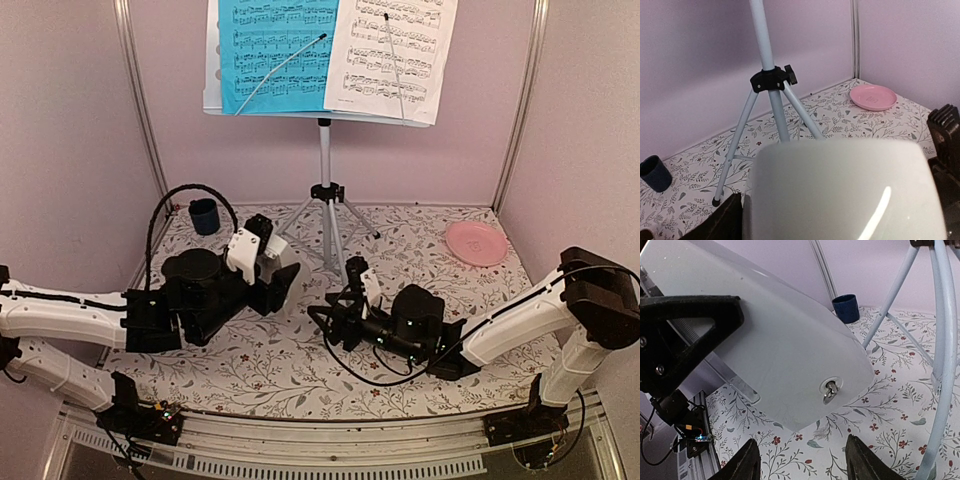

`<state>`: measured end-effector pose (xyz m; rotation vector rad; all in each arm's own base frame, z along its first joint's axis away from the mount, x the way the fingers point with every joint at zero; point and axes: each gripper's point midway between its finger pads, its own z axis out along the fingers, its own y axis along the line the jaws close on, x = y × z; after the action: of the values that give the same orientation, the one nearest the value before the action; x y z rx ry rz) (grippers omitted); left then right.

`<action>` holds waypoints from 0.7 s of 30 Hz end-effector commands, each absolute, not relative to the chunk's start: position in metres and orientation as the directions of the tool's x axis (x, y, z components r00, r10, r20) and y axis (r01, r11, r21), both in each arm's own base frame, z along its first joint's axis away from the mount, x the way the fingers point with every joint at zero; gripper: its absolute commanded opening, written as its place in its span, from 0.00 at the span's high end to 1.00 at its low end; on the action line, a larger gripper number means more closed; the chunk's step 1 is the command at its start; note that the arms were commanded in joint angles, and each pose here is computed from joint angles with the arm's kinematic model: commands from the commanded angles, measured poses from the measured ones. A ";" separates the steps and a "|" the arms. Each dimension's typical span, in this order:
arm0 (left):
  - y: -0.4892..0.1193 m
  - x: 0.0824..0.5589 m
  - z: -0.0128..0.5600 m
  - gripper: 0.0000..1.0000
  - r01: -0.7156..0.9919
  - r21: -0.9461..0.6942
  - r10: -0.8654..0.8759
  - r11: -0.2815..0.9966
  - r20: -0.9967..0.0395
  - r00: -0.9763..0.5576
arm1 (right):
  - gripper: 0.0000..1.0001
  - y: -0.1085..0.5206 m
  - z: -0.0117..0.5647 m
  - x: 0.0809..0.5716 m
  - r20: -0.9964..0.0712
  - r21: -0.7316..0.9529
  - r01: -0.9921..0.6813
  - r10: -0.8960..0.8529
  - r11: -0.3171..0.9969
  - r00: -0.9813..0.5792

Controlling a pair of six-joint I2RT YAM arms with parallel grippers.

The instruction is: Set up the instrument practice props

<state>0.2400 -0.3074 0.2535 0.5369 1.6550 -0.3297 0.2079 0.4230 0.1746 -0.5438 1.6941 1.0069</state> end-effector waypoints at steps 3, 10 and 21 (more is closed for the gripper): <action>-0.316 0.221 0.322 0.67 0.574 0.055 0.022 0.817 -0.998 0.064 | 0.46 0.428 0.195 0.212 -0.960 0.280 -0.773 0.155 0.570 -0.233; -0.319 0.204 0.329 0.67 0.623 0.027 -0.035 0.782 -0.995 0.088 | 0.58 0.433 0.196 0.215 -0.959 0.285 -0.761 0.169 0.583 -0.229; -0.325 0.190 0.327 0.68 0.673 0.034 -0.039 0.739 -0.995 0.094 | 0.67 0.426 0.198 0.218 -0.949 0.317 -0.729 0.199 0.607 -0.246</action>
<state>0.2020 -0.3259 0.2838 0.6436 1.5091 -0.4587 0.2177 0.4249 0.1853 -0.4946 1.6202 0.9066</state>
